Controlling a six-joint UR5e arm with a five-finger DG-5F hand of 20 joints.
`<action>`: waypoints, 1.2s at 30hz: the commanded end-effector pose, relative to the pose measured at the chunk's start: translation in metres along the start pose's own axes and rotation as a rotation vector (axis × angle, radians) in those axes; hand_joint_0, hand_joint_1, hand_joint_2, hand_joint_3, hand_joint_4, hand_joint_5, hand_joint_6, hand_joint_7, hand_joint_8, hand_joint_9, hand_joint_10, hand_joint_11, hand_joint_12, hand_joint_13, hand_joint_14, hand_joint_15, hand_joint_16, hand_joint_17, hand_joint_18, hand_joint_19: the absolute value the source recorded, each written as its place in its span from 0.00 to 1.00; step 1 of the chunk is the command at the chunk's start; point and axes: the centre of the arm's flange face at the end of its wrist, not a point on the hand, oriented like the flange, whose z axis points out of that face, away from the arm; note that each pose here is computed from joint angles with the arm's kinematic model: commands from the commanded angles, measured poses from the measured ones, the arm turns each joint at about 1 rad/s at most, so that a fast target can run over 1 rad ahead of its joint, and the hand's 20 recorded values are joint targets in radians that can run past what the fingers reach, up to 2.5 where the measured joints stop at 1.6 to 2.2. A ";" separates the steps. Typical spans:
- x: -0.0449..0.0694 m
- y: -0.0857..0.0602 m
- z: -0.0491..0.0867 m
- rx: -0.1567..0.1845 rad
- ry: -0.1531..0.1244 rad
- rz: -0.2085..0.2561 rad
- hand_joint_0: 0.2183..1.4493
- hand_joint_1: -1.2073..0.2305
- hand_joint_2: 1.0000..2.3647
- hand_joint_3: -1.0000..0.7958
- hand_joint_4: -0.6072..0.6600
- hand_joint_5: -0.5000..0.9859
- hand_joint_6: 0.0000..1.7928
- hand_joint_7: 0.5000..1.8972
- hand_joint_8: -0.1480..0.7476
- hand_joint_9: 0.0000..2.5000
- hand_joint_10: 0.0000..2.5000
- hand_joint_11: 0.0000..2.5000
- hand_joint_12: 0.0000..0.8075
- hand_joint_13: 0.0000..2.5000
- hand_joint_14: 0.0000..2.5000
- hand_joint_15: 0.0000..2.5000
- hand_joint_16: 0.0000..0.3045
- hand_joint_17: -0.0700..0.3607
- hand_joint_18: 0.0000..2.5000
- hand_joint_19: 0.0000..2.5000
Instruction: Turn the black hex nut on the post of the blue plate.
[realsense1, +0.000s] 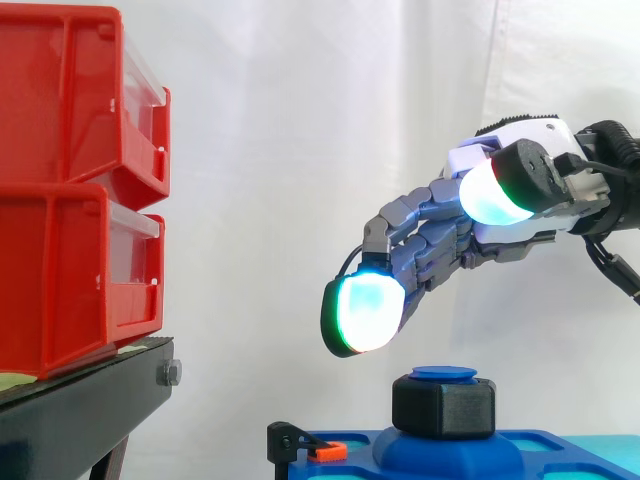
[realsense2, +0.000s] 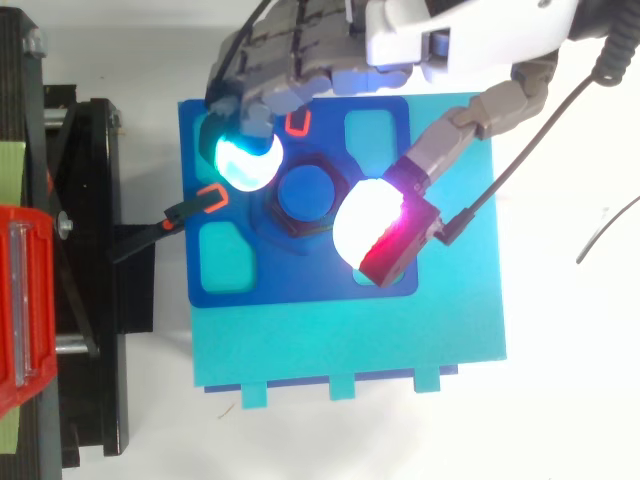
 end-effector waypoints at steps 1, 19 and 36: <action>0.005 0.003 0.003 0.003 0.004 0.003 0.23 0.65 0.00 0.28 0.69 0.20 0.28 0.21 0.50 0.18 0.00 0.00 0.47 0.19 0.00 0.05 0.17 0.44 0.17 0.14; 0.026 0.026 0.023 0.019 -0.007 0.006 0.23 0.65 0.00 0.28 0.69 0.20 0.28 0.21 0.50 0.18 0.00 0.00 0.47 0.19 0.00 0.05 0.17 0.44 0.17 0.13; 0.050 0.021 0.026 0.024 -0.014 0.016 0.23 0.65 0.00 0.28 0.69 0.20 0.28 0.21 0.50 0.18 0.00 0.00 0.47 0.19 0.00 0.05 0.17 0.44 0.17 0.13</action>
